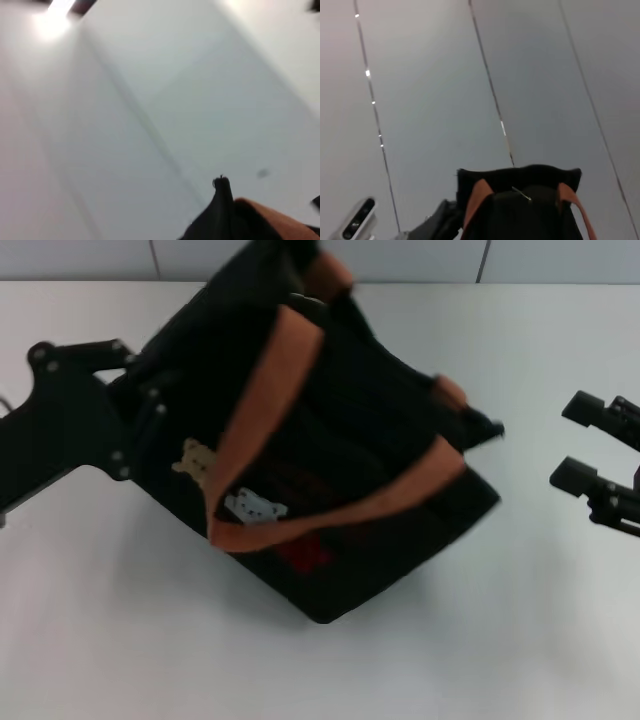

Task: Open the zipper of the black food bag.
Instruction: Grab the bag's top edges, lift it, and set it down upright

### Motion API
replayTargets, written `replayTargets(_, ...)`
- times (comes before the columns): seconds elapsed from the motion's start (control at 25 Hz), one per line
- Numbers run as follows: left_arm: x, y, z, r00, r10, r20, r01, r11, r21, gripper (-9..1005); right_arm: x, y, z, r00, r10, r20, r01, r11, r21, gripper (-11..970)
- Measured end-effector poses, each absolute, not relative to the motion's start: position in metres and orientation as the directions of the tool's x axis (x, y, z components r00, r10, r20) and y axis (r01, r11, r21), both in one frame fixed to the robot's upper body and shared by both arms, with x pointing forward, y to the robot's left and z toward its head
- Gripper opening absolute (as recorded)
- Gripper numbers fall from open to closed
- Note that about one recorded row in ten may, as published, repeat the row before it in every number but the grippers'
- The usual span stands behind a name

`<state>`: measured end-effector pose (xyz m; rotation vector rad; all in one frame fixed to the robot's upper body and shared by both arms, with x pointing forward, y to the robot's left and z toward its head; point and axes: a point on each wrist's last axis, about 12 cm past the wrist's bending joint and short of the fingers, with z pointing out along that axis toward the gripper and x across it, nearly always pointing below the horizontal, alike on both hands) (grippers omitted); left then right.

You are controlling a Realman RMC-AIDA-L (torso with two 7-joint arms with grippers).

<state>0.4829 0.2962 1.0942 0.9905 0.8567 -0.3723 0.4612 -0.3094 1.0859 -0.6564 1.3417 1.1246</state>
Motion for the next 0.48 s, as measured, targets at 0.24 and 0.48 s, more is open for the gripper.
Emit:
replayTargets(0.24,0.498,0.267,1.108,0.765,0.065,-0.641,0.588,0.335,0.736,95,0.463,-0.307,1.083,-0.165,0.244,-0.956,-0.894,0.372,0.25,832)
replayTargets(0.48,0.5,0.251,1.105,0.827,0.086,-0.556,0.527,0.228,0.819,93,0.472,-0.293,1.073,-0.323,0.11,-0.94,-0.889,0.304,0.341,831)
